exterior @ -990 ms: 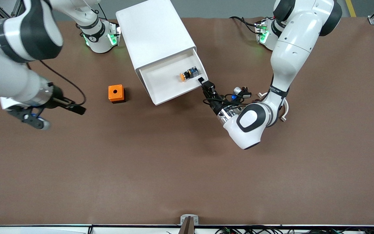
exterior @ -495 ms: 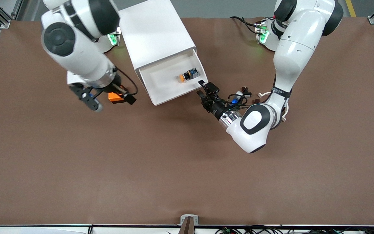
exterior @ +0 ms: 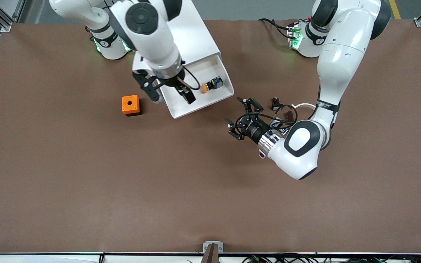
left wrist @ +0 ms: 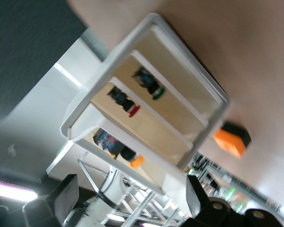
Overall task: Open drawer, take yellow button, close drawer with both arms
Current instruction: 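Reach the right gripper into the drawer and grasp the yellow button, then lift the yellow button out of the drawer with the right gripper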
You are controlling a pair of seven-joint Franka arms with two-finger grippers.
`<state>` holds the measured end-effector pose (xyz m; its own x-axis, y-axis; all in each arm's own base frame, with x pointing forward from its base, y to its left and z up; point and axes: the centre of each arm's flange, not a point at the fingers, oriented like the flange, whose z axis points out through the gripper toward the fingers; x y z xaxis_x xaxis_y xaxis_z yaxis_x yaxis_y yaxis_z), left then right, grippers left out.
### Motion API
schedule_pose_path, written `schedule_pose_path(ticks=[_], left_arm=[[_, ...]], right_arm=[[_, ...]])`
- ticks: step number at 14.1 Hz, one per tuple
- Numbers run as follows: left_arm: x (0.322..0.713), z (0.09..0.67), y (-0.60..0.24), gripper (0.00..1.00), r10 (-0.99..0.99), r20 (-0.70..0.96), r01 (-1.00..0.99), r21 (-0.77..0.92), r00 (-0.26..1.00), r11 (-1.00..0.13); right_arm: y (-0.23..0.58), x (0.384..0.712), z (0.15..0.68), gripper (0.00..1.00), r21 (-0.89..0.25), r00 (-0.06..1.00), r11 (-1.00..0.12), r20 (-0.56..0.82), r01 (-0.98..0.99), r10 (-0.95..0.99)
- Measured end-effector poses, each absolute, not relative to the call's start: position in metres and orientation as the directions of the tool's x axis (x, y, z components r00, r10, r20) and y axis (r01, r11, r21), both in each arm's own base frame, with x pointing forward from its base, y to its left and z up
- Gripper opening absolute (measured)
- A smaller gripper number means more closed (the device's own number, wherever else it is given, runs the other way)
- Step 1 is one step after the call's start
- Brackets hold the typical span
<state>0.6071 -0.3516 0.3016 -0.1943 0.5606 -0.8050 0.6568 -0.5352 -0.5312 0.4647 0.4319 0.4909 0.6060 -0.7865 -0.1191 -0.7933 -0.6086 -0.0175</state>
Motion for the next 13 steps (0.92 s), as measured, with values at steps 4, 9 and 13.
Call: schedule_pose_path(ticks=[4, 9, 13], left_arm=[[0.637, 0.408, -0.314, 1.0, 0.417, -0.898, 0.779, -0.159, 0.142, -0.607], [0.644, 0.419, -0.297, 1.0, 0.517, -0.713, 0.734, -0.005, 0.474, -0.679], [0.646, 0.422, -0.317, 1.0, 0.561, -0.593, 0.722, 0.051, 0.578, -0.69]], right_arm=[[0.489, 0.435, 0.453, 1.0, -0.027, 0.565, -0.566, -0.12, -0.824, -0.816], [0.522, 0.411, 0.417, 1.0, -0.006, 0.549, -0.551, -0.093, -0.834, -0.831], [0.534, 0.398, 0.406, 1.0, 0.012, 0.543, -0.546, -0.087, -0.838, -0.835]])
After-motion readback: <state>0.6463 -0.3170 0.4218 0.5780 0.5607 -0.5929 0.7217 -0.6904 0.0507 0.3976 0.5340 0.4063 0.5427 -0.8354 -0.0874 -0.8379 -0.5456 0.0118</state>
